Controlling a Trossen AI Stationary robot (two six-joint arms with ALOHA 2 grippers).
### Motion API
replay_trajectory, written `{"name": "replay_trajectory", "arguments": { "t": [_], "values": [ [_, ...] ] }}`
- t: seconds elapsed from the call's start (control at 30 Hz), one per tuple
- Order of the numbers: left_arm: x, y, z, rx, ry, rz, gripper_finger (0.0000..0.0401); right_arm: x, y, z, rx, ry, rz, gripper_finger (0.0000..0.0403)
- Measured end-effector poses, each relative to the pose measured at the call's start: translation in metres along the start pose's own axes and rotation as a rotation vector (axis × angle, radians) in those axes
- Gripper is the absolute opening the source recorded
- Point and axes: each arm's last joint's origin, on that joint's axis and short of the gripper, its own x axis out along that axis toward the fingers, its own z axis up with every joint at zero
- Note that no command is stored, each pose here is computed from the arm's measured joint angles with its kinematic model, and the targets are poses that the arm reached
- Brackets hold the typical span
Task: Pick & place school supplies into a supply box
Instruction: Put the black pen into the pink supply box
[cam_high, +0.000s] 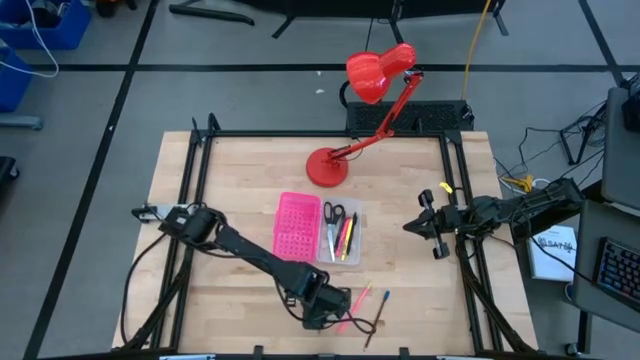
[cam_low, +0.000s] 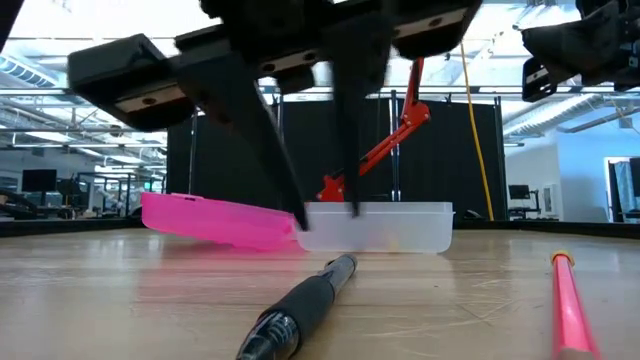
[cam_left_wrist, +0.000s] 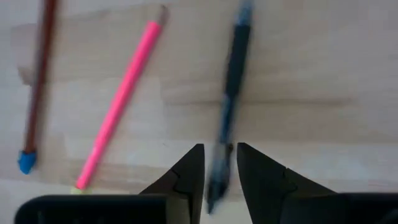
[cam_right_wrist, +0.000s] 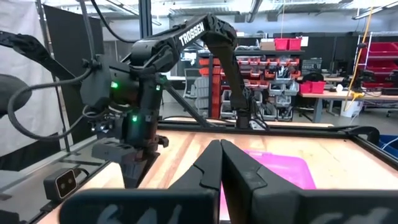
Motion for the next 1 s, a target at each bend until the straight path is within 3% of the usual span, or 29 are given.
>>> {"name": "replay_trajectory", "arguments": {
  "t": [0.37,0.5,0.77,1.0],
  "values": [
    [0.016,-0.001,0.010,0.040,-0.027,0.020,0.0196,0.002,0.000,-0.004,0.002,0.037,-0.003,0.0000],
    [0.016,-0.001,0.011,0.060,-0.080,0.002,0.0205,0.003,0.000,-0.005,0.012,0.052,-0.004,0.0000],
    [0.046,-0.009,0.007,0.039,-0.075,-0.087,0.0164,0.004,0.000,-0.007,0.015,0.071,-0.005,0.0000],
    [0.051,-0.009,-0.008,-0.163,-0.092,-0.159,0.0076,0.005,0.000,-0.009,0.009,0.087,-0.005,0.0000]
  ]
}}
